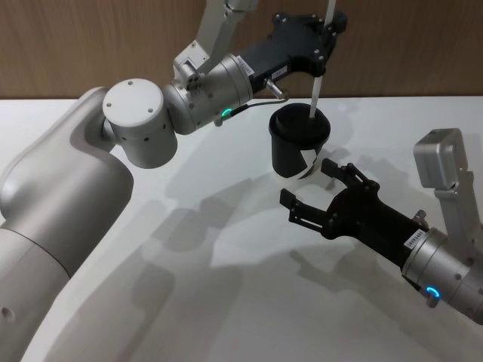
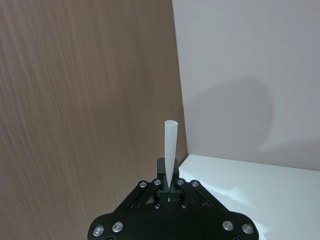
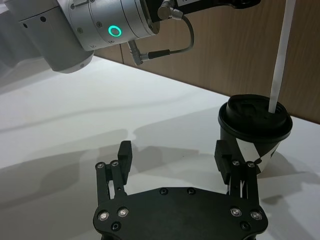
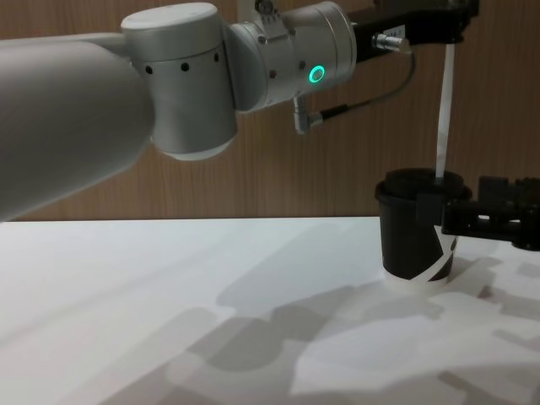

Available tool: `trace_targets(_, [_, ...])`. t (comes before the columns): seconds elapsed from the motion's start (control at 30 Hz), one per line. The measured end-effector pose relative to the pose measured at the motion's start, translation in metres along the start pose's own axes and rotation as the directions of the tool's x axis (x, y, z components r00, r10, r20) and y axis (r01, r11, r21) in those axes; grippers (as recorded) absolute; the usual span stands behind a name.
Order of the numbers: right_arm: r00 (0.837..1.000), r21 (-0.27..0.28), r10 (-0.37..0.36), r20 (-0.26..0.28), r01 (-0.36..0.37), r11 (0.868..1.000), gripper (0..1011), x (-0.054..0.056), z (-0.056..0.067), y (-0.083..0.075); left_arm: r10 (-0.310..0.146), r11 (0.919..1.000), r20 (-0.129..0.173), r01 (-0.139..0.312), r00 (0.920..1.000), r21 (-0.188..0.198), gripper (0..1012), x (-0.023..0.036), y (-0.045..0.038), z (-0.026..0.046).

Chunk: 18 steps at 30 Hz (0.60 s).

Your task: Pick up the straw with one hand, pass it to the other hand, and insert it into the cup.

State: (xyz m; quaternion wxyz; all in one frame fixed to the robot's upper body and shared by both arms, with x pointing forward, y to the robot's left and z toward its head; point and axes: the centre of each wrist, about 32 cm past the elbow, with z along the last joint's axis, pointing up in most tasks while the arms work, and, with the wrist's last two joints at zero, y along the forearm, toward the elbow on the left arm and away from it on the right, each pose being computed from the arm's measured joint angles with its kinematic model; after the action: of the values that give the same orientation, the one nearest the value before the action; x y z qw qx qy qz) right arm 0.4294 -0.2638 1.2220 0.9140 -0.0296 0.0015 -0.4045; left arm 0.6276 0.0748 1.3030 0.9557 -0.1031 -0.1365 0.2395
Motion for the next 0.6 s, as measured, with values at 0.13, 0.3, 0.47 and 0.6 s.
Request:
trace_targets(0.13, [1.000, 0.000, 0.000, 0.000, 0.000, 1.000, 1001, 0.0000, 0.0000, 0.0000, 0.003, 1.0000, -0.002, -0.003, 1.0000, 0.000, 10, -0.0005, -0.0004, -0.0018])
trace_targets(0.3, [1.000, 0.000, 0.000, 0.000, 0.000, 1.000, 1001, 0.0000, 0.0000, 0.0000, 0.006, 1.0000, -0.004, -0.006, 1.0000, 0.001, 10, -0.0009, -0.0008, -0.0034])
trace_targets(0.47, [1.000, 0.000, 0.000, 0.000, 0.000, 1.000, 1001, 0.0000, 0.0000, 0.0000, 0.009, 1.0000, -0.005, -0.009, 1.0000, 0.001, 93, -0.0012, -0.0011, -0.0046])
trace_targets(0.6, [1.000, 0.000, 0.000, 0.000, 0.000, 1.000, 1001, 0.0000, 0.0000, 0.0000, 0.010, 0.9999, -0.006, -0.010, 0.9999, 0.002, 197, -0.0014, -0.0011, -0.0053])
